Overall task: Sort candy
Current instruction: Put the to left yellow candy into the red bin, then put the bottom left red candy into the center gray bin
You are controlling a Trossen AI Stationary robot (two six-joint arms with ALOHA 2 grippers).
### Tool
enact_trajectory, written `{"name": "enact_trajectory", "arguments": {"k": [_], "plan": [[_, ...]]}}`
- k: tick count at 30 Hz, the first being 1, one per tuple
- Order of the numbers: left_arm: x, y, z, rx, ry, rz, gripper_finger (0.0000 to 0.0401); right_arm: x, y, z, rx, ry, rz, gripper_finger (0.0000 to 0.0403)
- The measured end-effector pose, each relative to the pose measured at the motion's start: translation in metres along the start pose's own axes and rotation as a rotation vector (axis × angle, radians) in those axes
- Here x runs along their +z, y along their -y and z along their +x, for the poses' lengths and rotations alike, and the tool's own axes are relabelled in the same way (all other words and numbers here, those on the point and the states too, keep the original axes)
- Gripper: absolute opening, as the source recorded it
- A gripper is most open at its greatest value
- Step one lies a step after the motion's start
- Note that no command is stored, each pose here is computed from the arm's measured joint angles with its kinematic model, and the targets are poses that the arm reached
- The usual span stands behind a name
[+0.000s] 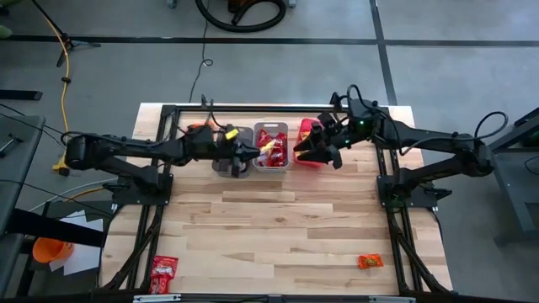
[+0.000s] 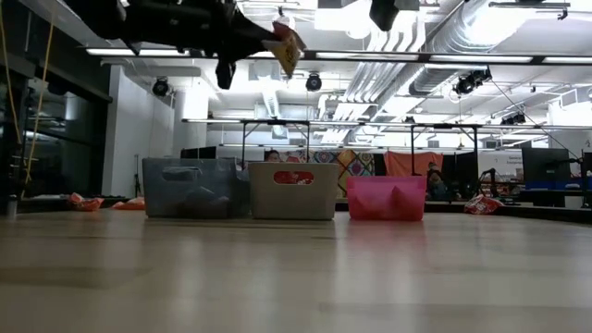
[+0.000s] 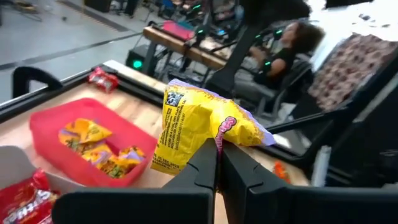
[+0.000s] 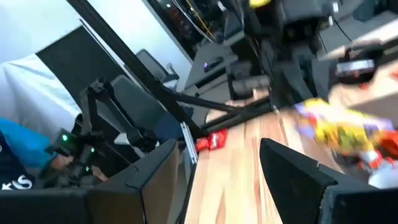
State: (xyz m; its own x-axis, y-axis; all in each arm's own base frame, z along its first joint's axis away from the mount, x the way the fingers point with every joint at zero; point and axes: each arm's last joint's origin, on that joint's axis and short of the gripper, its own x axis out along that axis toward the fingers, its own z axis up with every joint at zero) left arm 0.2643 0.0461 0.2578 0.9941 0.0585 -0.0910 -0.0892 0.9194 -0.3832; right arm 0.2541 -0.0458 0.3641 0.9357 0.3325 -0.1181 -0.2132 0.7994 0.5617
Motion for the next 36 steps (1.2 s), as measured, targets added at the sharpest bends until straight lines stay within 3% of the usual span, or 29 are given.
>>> {"name": "enact_trajectory", "arguments": {"k": [3,9,15,20,26,36], "plan": [[-0.001,0.001,0.020,0.039,-0.013,0.021,0.0000,0.005,-0.005,-0.003,0.010,0.019,-0.025,0.0222],[0.001,-0.001,0.090,0.042,-0.089,0.090,0.0000,0.020,-0.024,-0.019,0.040,0.090,-0.182,0.0222],[-0.007,-0.022,0.162,0.134,-0.121,0.155,0.0000,0.028,-0.043,-0.037,0.064,0.146,-0.261,0.0222],[-0.019,-0.045,0.204,0.218,-0.167,0.165,0.0000,0.029,-0.049,-0.046,0.052,0.174,-0.272,0.0222],[-0.022,-0.062,0.221,0.331,-0.335,0.158,0.0031,0.026,-0.046,-0.046,0.008,0.148,-0.248,0.0222],[0.016,-0.058,0.214,0.357,-0.392,0.196,0.0173,0.021,-0.038,-0.048,-0.046,0.094,-0.203,0.0222]]}}
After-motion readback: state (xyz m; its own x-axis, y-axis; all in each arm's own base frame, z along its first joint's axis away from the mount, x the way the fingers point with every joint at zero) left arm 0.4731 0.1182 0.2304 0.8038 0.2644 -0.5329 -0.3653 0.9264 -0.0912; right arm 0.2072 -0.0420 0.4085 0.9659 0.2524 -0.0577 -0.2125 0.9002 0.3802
